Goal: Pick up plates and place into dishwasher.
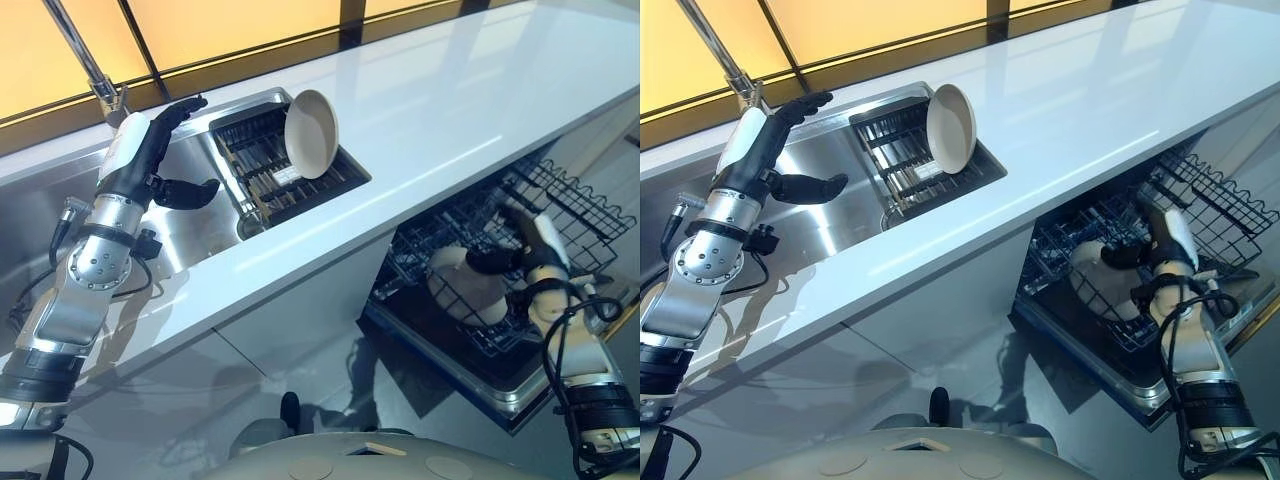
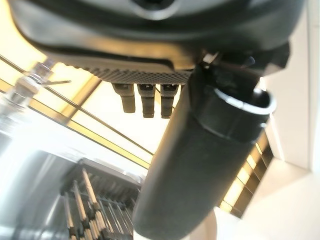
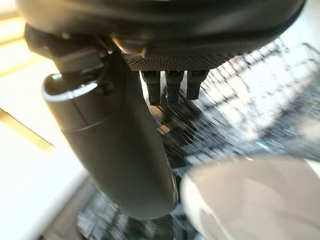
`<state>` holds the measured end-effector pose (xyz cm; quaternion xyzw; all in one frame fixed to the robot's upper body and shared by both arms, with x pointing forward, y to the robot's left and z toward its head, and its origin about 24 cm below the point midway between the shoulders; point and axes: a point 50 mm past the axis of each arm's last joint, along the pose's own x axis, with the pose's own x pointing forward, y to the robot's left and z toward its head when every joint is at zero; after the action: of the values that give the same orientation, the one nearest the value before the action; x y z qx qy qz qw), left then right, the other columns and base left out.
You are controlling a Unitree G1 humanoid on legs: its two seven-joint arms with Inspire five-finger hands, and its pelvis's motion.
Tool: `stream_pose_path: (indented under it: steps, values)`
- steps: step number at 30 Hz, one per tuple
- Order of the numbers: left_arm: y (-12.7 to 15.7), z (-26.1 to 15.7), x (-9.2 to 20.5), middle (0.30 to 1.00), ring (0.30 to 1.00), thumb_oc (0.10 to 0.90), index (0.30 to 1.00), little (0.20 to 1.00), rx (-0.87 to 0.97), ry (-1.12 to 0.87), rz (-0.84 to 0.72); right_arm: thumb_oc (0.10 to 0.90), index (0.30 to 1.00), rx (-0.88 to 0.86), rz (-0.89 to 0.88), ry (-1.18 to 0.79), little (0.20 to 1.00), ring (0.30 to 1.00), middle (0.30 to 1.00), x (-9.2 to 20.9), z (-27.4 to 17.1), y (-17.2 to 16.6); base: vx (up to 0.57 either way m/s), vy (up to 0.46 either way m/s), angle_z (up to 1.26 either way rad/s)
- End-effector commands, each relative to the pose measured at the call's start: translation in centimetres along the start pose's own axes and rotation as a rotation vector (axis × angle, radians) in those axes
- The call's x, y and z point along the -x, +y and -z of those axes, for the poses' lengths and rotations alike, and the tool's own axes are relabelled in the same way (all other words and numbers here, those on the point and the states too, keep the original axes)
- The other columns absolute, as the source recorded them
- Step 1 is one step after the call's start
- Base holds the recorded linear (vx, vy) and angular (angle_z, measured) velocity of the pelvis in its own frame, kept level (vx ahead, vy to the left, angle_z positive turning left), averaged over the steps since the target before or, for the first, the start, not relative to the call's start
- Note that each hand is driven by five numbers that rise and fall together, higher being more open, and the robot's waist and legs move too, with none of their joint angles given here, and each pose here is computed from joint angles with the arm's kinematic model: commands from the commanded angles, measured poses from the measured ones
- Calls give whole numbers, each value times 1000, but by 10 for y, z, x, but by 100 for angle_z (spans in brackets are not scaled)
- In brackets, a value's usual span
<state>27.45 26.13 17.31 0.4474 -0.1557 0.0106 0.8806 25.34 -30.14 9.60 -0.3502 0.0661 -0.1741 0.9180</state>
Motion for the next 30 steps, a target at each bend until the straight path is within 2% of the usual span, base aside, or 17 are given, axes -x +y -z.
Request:
stream_pose_path:
  steps: [1,11,17,24,30]
  values:
    - [50,-39,-20,900,900,800,900,900,-118,-202,-154,800,900,-42,182,-280,900,900,900,-3,-51,-42,-22,7,-15]
    - [62,-55,-44,900,900,800,900,900,-224,-210,-135,800,900,-95,184,-331,900,900,900,1,-58,-44,1,9,-5]
    - [76,-65,-60,900,900,800,900,900,-384,-187,-200,800,900,-190,145,-479,900,900,900,5,-85,-42,38,22,-12]
    - [88,-72,-71,900,900,800,900,900,-534,-171,-236,800,900,-312,8,-579,900,900,900,16,-102,-25,60,36,-12]
    - [89,-72,-84,900,900,800,900,900,-760,-97,-161,800,900,-324,-101,-623,900,900,900,21,-108,-10,145,47,-5]
